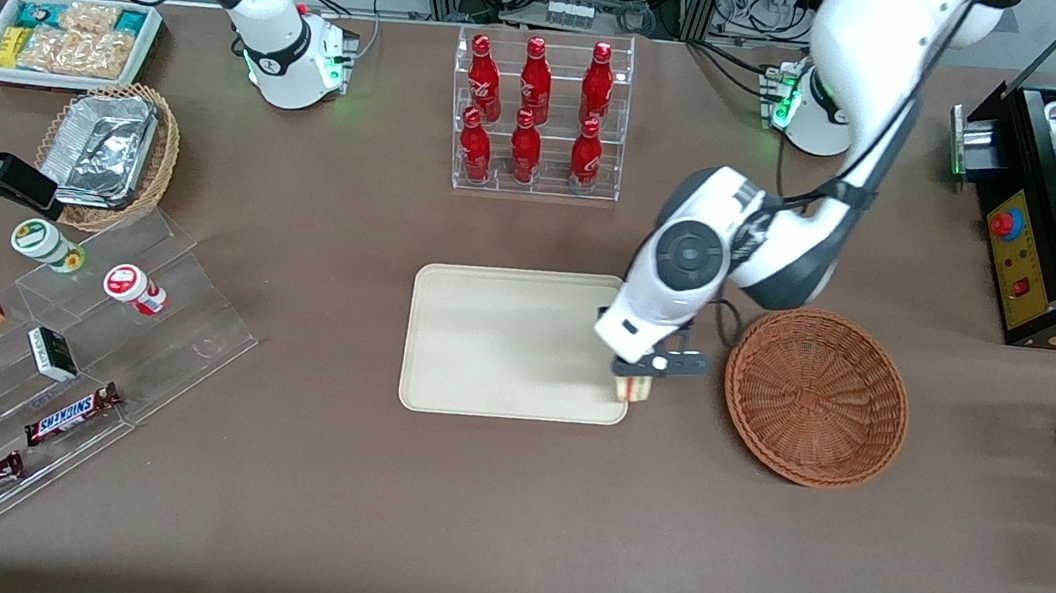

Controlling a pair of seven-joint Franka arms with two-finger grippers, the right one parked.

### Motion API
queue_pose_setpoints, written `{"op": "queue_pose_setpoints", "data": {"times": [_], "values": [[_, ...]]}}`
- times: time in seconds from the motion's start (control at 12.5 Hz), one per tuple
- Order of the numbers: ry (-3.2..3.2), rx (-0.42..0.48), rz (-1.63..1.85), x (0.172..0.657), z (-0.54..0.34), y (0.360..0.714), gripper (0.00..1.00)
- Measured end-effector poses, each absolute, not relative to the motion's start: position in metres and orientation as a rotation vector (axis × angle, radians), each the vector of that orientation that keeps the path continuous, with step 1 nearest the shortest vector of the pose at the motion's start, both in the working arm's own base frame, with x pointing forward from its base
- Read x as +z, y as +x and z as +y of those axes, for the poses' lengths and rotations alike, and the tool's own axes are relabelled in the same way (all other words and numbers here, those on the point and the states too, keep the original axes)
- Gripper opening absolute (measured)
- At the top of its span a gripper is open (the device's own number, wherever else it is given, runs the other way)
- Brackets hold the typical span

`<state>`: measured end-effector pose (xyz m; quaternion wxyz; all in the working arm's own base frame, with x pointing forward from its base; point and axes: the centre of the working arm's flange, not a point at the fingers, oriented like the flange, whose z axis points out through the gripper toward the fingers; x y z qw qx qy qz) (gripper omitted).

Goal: Place sandwich from basket to tray
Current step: 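Carry the held sandwich with the left gripper over the cream tray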

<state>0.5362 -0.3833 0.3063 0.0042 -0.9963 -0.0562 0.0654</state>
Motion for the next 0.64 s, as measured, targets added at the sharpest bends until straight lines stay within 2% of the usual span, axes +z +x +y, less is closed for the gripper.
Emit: {"op": "queue_pose_setpoints", "data": {"times": [0.64], "values": [[-3.155,0.173,-0.272,0.278,-0.498,0.521,0.15]]}}
